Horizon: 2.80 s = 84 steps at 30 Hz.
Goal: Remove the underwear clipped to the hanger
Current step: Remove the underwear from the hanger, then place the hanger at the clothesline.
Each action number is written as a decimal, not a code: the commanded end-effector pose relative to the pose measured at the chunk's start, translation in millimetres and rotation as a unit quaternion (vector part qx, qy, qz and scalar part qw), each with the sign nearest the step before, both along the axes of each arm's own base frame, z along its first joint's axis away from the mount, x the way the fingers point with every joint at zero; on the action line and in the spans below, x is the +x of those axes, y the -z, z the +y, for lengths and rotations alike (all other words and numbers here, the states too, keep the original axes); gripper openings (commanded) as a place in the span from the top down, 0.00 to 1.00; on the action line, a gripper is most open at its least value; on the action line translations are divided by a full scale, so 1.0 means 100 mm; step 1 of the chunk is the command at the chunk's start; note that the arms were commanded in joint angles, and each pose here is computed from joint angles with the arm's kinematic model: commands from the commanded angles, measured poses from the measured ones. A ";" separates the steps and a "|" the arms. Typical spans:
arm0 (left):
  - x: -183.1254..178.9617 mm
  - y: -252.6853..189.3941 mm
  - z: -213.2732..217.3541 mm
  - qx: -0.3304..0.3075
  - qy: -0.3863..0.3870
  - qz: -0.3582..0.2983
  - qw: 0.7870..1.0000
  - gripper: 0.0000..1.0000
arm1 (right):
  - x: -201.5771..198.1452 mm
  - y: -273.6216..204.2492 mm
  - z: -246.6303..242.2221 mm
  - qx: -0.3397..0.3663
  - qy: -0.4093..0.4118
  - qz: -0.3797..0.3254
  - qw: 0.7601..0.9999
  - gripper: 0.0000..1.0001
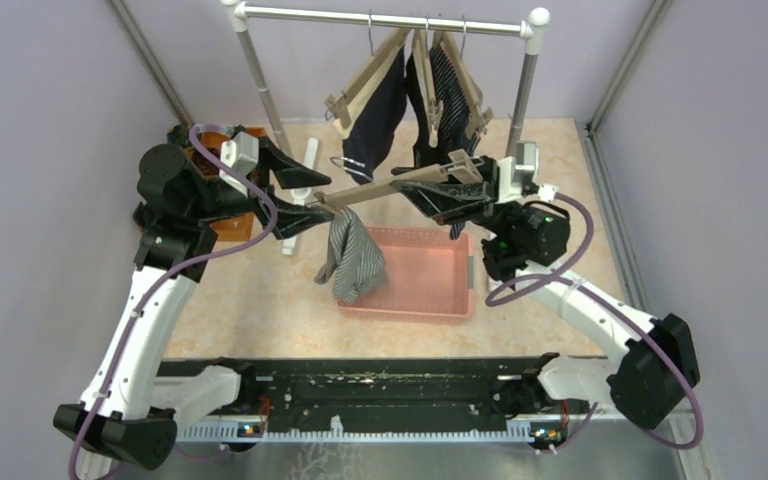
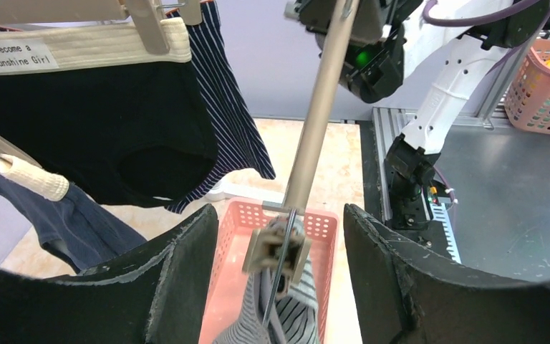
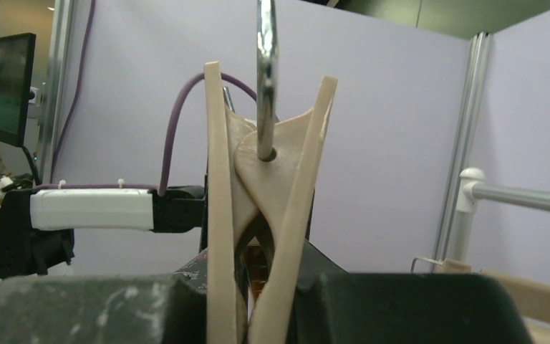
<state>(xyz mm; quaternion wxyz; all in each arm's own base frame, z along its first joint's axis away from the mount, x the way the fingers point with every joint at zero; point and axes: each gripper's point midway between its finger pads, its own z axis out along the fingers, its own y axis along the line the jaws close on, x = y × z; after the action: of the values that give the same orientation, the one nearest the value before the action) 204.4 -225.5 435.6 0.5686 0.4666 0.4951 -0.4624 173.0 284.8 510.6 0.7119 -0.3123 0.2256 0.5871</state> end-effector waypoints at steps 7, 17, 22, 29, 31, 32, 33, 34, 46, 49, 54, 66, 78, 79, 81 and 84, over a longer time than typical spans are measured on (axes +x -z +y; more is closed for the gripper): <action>0.01 0.04 0.01 0.001 -0.008 -0.007 1.000 0.31 | -0.26 -0.40 -0.29 0.056 0.030 -0.056 0.996 1.00; 0.00 0.04 -0.04 -0.005 0.024 0.001 1.000 0.58 | -0.24 -0.37 -0.28 0.051 0.033 -0.051 0.997 1.00; -0.02 0.02 -0.05 -0.006 0.033 -0.002 0.999 0.54 | -0.23 -0.33 -0.27 0.049 0.029 -0.046 0.997 1.00; -0.15 -0.01 -0.05 -0.009 0.063 -0.007 0.998 0.64 | -0.23 -0.34 -0.25 0.048 0.022 -0.043 0.998 1.00; -0.17 0.01 -0.05 -0.006 0.070 -0.007 0.997 0.77 | -0.23 -0.36 -0.25 0.048 0.023 -0.044 0.998 1.00; -0.18 0.02 -0.05 -0.005 0.073 -0.007 0.997 0.82 | -0.23 -0.36 -0.25 0.048 0.022 -0.044 0.998 1.00; -0.19 0.03 -0.05 -0.004 0.076 -0.008 0.997 0.85 | -0.24 -0.37 -0.26 0.048 0.022 -0.044 0.998 1.00; -0.20 0.03 -0.05 -0.004 0.078 -0.008 0.997 0.86 | -0.24 -0.38 -0.26 0.049 0.021 -0.045 0.998 1.00; -0.20 0.06 -0.07 -0.006 0.097 -0.001 0.995 1.00 | -0.16 -0.37 -0.22 0.045 0.026 -0.036 0.998 1.00; -0.22 0.04 -0.06 -0.012 0.090 -0.009 0.996 0.67 | -0.16 -0.37 -0.21 0.044 0.025 -0.035 0.998 1.00; -0.34 -0.03 -0.03 -0.022 0.095 -0.028 0.995 0.00 | -0.18 -0.35 -0.19 0.038 0.017 -0.036 0.998 1.00; -0.13 -0.22 -0.04 -0.052 0.035 0.015 0.998 0.11 | -0.11 -0.12 0.02 -0.012 -0.013 -0.008 1.000 1.00; -0.12 -0.11 -0.04 -0.042 0.036 0.036 0.998 0.28 | -0.09 -0.12 0.22 -0.022 -0.016 -0.015 1.000 1.00; -0.12 -0.10 -0.04 -0.041 0.036 0.036 0.998 0.28 | -0.09 -0.13 0.23 -0.021 -0.019 -0.015 0.999 1.00; -0.12 -0.09 -0.04 -0.040 0.036 0.038 0.998 0.33 | -0.08 -0.16 0.26 -0.017 -0.022 -0.016 0.999 1.00; -0.09 -0.05 -0.05 -0.038 0.031 0.043 0.998 0.37 | -0.06 -0.20 0.30 -0.012 -0.027 -0.016 0.999 1.00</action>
<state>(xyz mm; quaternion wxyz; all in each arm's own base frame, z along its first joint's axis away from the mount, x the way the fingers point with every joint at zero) 196.5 -231.0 440.3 0.5448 0.4390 0.4864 -0.5233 178.0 320.6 497.2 0.6756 -0.3431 0.2641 0.5968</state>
